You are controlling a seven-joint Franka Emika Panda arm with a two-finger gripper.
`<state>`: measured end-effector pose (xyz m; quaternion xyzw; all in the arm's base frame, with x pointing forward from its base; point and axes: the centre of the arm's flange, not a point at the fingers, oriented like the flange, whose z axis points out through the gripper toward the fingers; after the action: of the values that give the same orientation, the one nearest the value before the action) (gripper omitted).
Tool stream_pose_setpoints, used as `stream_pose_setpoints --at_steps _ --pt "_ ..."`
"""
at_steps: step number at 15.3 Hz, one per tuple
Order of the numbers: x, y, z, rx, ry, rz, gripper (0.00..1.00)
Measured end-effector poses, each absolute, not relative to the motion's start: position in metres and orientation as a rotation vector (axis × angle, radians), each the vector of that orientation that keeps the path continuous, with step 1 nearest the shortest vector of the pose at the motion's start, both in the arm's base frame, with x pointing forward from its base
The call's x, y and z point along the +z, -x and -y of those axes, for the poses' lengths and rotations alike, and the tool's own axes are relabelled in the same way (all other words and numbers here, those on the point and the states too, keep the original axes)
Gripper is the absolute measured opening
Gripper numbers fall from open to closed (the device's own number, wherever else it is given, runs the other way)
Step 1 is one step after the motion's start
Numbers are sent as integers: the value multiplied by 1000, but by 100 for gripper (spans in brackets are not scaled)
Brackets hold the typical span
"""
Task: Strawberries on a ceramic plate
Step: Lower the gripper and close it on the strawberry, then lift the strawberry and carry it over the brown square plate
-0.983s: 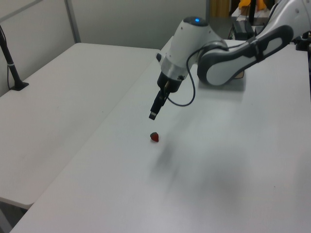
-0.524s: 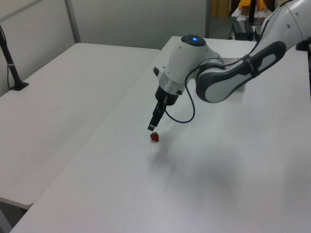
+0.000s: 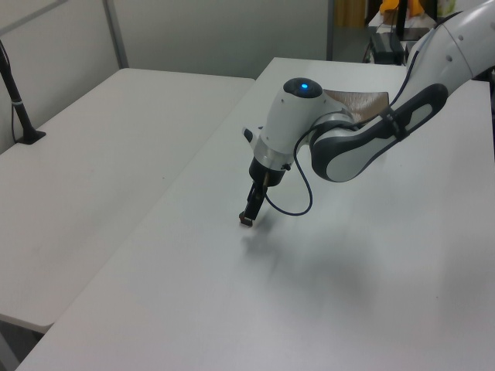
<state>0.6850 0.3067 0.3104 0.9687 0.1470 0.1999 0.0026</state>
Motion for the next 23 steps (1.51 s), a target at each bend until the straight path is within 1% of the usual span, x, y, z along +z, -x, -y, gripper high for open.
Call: stream_pose_setpoints --at_steps 6,8,11,12,13,16,18,21,23 --pt "302 -687 -309 665 -3039 -474 98" --pt "298 -686 -309 661 -3039 -478 82" --pt "297 -687 -310 663 -3039 -479 46" --pt "298 -687 -310 667 -3038 -479 38" --pt "300 -687 -310 670 -3038 -479 33" --pt "302 -688 -310 677 -3038 -479 33" --pt "312 -688 -310 698 -3036 -477 33" --pt "340 -688 -310 748 -3031 -473 33" --pt "361 -685 -306 735 -3025 -461 33"
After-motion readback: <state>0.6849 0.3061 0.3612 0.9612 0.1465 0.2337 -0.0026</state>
